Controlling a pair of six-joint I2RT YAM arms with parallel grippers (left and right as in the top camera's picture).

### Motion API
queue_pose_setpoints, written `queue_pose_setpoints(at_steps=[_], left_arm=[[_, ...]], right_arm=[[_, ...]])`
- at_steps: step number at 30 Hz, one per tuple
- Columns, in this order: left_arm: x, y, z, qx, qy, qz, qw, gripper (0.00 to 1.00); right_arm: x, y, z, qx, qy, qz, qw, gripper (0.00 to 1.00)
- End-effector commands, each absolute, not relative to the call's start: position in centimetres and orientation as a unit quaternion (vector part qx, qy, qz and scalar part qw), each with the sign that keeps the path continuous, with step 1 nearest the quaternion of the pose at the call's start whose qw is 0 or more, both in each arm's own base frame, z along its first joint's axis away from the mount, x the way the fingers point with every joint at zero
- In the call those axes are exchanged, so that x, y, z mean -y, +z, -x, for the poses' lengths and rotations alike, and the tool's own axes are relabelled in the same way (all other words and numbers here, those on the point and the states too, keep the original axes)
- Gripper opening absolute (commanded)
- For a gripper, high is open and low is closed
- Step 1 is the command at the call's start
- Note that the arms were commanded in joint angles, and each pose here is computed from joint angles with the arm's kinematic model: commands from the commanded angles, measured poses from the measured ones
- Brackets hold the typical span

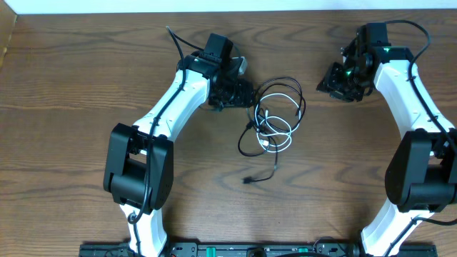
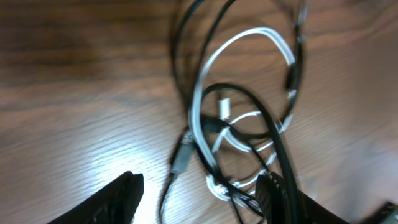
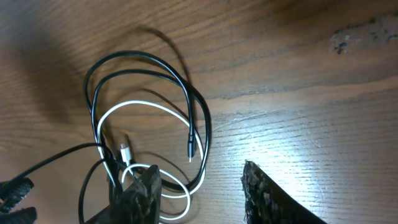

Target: Untangle cables

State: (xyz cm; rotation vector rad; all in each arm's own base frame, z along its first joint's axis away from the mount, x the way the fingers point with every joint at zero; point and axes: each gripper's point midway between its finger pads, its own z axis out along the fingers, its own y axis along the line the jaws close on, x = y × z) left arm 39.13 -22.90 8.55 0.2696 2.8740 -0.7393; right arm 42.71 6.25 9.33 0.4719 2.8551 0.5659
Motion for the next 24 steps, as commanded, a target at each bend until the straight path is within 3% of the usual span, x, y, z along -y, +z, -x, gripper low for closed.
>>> queue_pose_setpoints(at_steps=[1,5,9,13,20,24], left_arm=[[21.5,8.8,-39.3,-0.966,-0.206,-0.126,0.098,0.64],[21.6,8.8,-38.4,-0.964,-0.212,-0.138,0.082,0.64],[25.1,12.3,-37.3,-0.924,-0.327,-0.182,0.079,0.63],[26.6,13.9,-36.2,-0.897,-0.370,-0.226,0.083,0.65],[27.8,8.3,-32.9,-0.927,-0.284,-0.243,0.027,0.65],[28.5,5.1,-33.5,-0.950,-0.219,-0.219,0.033,0.61]], right_arm=[[-5.7,8.8,-42.7,-0.966,0.177,-0.164,0.094,0.41],[-5.7,8.8,-42.7,-0.966,0.176,-0.163,0.094,0.43],[-5.7,8.8,-42.7,-0.966,0.176,-0.162,0.094,0.44],[-5.7,8.8,-42.7,-0.967,0.175,-0.159,0.095,0.44],[-5.7,8.8,-42.7,-0.968,0.175,-0.154,0.096,0.45],[-5.7,8.7,-42.5,-0.968,0.175,-0.154,0.093,0.45]])
